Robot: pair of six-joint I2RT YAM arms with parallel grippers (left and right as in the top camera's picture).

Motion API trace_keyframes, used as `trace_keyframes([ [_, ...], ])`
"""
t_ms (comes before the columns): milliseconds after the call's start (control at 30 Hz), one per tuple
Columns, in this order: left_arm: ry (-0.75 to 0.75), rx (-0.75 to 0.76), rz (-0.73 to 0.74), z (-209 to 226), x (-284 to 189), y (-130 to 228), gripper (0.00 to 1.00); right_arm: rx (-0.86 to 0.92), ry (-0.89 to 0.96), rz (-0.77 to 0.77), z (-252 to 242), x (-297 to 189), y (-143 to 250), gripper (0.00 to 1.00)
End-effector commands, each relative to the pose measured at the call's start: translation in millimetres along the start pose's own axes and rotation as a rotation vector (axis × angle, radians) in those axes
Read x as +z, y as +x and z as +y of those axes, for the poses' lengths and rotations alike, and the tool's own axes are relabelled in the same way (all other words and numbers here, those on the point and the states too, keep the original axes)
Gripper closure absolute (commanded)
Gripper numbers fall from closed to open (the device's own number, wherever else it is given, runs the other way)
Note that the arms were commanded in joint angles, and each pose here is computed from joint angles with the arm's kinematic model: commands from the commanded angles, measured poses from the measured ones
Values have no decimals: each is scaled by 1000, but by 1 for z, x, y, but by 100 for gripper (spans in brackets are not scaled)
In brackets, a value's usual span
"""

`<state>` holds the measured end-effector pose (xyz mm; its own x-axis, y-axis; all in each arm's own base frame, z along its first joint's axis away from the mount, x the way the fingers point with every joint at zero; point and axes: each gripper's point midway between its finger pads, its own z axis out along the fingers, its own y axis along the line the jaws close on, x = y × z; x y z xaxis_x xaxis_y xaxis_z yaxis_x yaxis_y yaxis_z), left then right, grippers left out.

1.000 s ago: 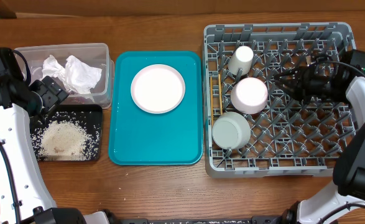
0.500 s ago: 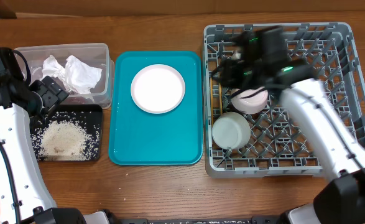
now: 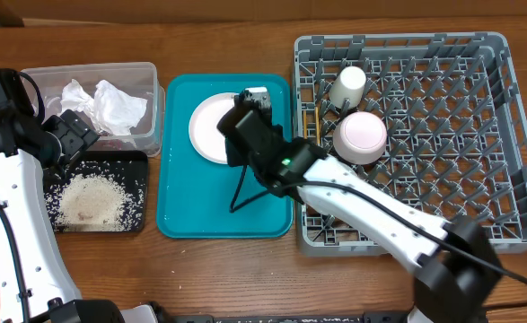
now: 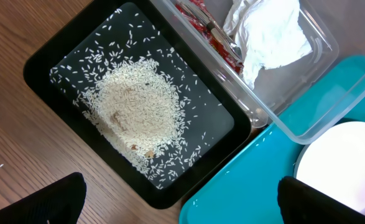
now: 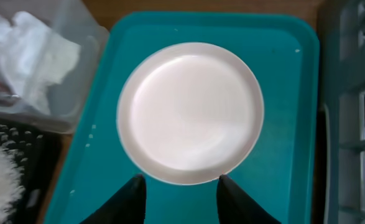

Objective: Sort waste into correct bins and load items into the dishwasher
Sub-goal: 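Move the right gripper left over the white plate on the tray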

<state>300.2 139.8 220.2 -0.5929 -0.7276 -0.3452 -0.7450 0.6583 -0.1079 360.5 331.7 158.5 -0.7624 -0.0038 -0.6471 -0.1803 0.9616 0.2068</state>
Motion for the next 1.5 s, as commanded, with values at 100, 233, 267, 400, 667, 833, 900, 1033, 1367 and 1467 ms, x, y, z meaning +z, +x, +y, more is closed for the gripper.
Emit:
trace_keyframes([
  [100, 3, 9, -11, -2, -2, -4, 0, 19, 97, -18, -21, 19, -3, 54],
  [233, 3, 9, -11, -2, -2, -4, 0, 20, 95, -21, -20, 19, -4, 45],
  [267, 3, 9, -11, -2, -2, -4, 0, 20, 95, -21, -20, 19, -4, 37],
  [400, 3, 9, -11, -2, -2, -4, 0, 20, 95, -21, -20, 19, -4, 0],
  [667, 3, 9, -11, -2, -2, -4, 0, 25, 87, -33, -18, 19, -7, 4],
  [833, 3, 9, -11, -2, -2, -4, 0, 28, 91, -34, -20, 20, -8, 21],
  [900, 3, 9, -11, -2, -2, -4, 0, 36, 88, -44, -21, 20, -11, 31],
  [1033, 3, 9, -11, -2, -2, -4, 0, 64, 69, -88, -21, 24, -25, 40],
  [1367, 3, 9, -11, -2, -2, -4, 0, 76, 106, -68, -36, 53, -18, 39],
  [1467, 3, 9, -11, -2, -2, -4, 0, 72, 113, -58, -36, 67, -11, 38],
])
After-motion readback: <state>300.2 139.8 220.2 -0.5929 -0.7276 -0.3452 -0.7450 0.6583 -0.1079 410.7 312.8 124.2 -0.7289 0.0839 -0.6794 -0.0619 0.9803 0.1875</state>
